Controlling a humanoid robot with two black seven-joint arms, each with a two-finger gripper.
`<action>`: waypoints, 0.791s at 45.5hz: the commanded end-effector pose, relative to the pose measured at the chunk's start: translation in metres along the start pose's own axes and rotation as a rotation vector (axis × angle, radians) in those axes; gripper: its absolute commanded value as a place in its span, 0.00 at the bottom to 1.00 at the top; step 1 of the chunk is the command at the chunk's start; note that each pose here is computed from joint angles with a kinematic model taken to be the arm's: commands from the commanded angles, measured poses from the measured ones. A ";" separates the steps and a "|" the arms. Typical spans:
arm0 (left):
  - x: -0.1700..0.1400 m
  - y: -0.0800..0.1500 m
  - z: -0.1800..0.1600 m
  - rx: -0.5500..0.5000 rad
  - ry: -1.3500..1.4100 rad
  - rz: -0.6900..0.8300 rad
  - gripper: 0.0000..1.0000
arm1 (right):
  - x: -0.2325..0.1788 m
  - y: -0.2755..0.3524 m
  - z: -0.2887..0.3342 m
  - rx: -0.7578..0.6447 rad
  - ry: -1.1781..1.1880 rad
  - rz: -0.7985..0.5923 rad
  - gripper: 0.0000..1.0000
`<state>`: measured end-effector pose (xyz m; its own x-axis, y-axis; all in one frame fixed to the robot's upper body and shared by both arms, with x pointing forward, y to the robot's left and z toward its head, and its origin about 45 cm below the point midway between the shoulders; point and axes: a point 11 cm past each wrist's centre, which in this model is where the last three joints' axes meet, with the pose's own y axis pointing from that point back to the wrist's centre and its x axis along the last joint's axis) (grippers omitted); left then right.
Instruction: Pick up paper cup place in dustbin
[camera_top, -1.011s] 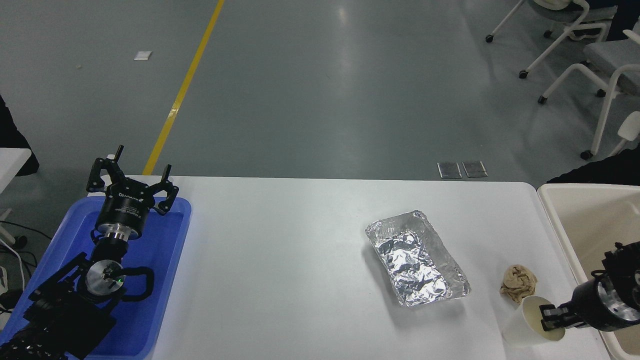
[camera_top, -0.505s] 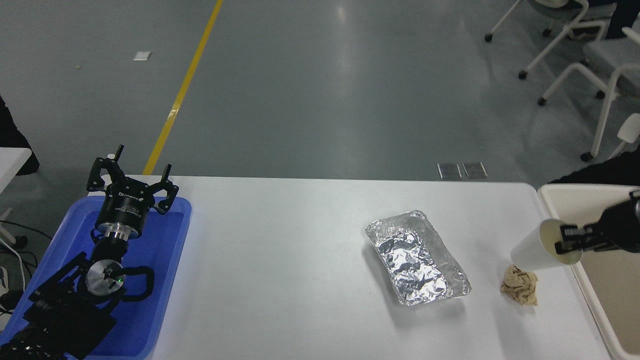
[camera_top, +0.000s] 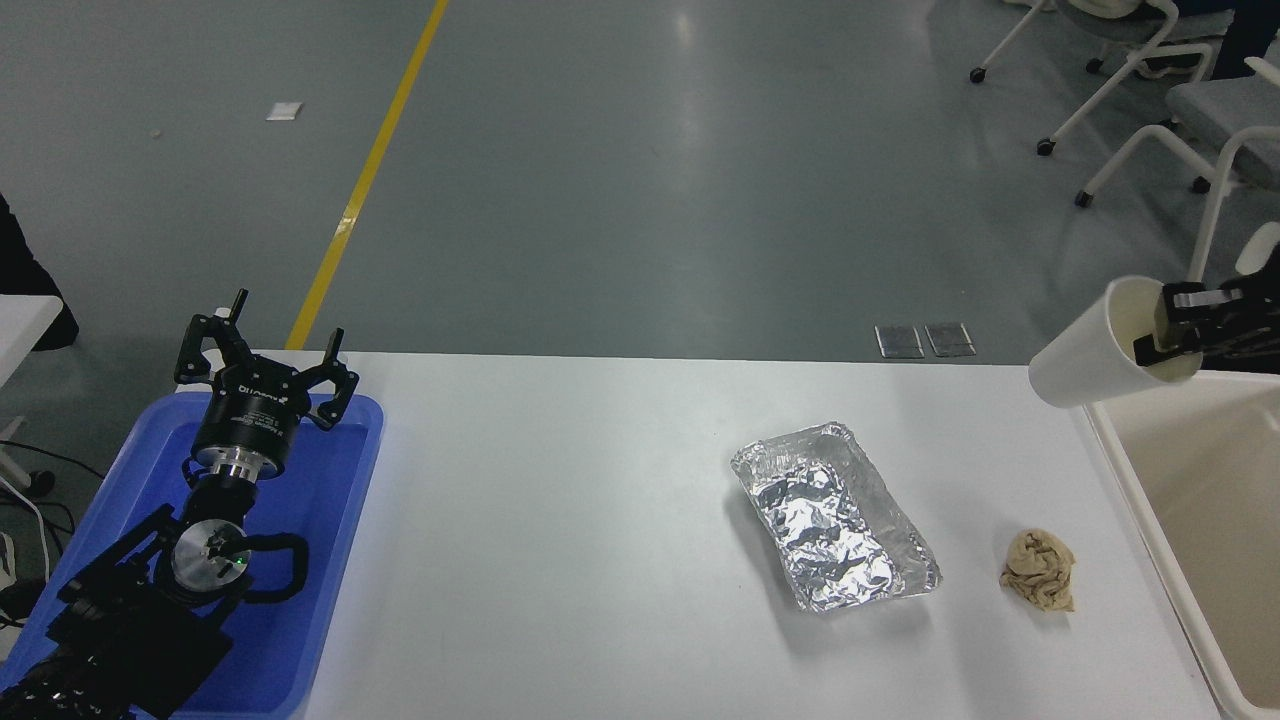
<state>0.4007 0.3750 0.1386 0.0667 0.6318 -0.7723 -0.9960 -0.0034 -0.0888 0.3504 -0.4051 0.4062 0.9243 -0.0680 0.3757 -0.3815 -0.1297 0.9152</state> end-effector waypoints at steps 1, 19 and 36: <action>0.000 0.000 0.000 0.000 0.000 0.000 1.00 | 0.006 0.022 -0.006 0.008 -0.003 0.010 0.00; 0.000 0.000 0.000 0.000 0.000 0.000 1.00 | 0.022 0.008 0.029 -0.059 -0.057 0.071 0.00; 0.000 0.000 0.000 0.000 0.000 0.000 1.00 | 0.021 -0.081 0.165 -0.241 -0.364 0.340 0.00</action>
<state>0.4005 0.3750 0.1383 0.0662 0.6317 -0.7724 -0.9961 -0.0034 -0.0881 0.3932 -0.4966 0.3659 0.7964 -0.3302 0.5067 -0.5281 0.0287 0.8487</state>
